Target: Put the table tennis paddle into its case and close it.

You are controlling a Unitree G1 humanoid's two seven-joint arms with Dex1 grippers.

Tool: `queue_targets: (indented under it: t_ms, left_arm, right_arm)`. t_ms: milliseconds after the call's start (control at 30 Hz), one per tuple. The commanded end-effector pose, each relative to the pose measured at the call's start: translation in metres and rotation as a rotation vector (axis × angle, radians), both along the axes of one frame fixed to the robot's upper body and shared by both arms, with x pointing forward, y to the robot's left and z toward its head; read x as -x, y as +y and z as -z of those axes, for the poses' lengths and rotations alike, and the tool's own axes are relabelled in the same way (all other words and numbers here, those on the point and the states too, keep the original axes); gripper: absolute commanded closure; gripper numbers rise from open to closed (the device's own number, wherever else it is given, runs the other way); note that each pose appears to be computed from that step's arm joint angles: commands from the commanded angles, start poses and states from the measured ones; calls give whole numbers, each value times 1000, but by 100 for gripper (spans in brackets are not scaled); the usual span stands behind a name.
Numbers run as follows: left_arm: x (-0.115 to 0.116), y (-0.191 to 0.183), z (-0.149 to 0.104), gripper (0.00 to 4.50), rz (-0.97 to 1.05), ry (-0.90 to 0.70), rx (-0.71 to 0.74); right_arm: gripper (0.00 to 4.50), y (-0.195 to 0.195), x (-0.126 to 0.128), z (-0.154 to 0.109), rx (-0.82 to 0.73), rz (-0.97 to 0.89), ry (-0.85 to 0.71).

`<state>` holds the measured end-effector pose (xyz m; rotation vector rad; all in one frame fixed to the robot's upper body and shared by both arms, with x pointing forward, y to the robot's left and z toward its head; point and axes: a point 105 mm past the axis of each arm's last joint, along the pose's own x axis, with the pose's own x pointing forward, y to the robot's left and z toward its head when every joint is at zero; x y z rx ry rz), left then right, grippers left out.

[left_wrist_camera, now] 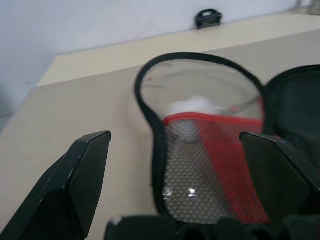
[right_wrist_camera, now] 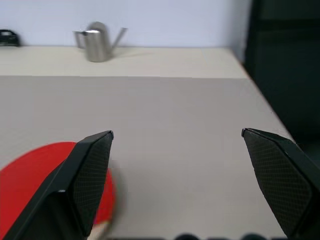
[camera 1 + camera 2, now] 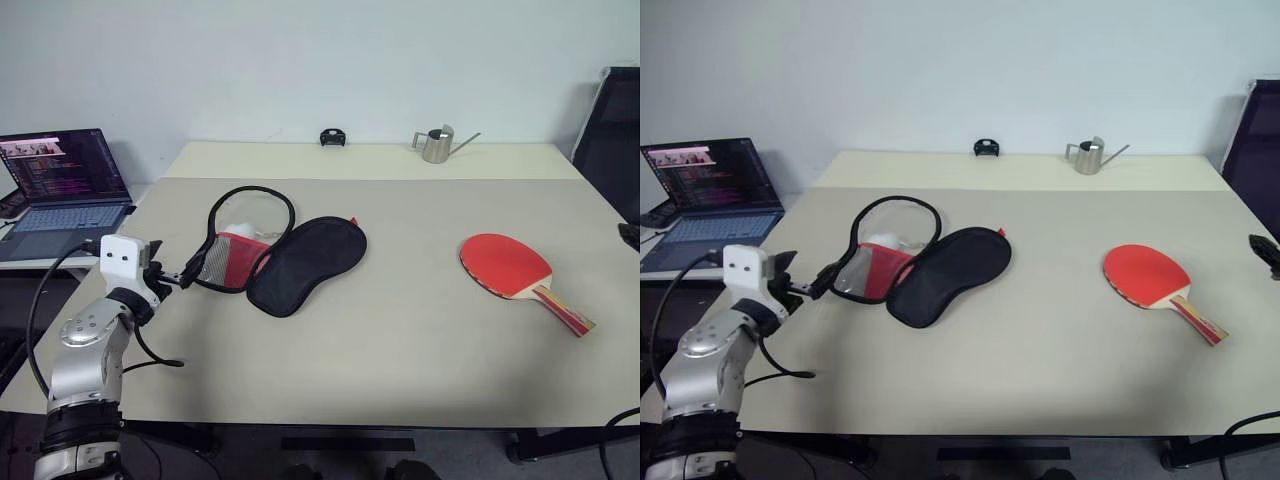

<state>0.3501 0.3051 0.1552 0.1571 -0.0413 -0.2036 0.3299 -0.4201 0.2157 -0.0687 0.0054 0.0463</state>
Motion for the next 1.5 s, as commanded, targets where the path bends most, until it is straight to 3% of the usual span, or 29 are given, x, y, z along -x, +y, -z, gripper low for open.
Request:
queue_targets:
  t_ms: [33,233,433,767,900,1167,1500]
  left_arm:
    - [3,-17,-2,2,147,31,32]
    - [12,-33,-3,2,255,90,83]
    - [38,-51,14,2,404,243,91]
    - [52,-64,-7,2,530,273,181]
    - [63,-71,-2,2,590,324,173]
    - [61,-70,19,2,536,383,262]
    - [35,-63,34,2,373,383,406]
  right_arm:
    - [0,38,2,-27,6,-173,-77]
    - [0,99,5,-32,-19,-396,-79]
    - [0,157,18,-30,-30,-614,-46]
    - [0,212,39,-22,-49,-859,28]
    - [0,224,46,-17,-45,-915,61]
    - [0,236,50,-17,-40,-943,59]
    - [0,255,66,-22,-30,-1056,64]
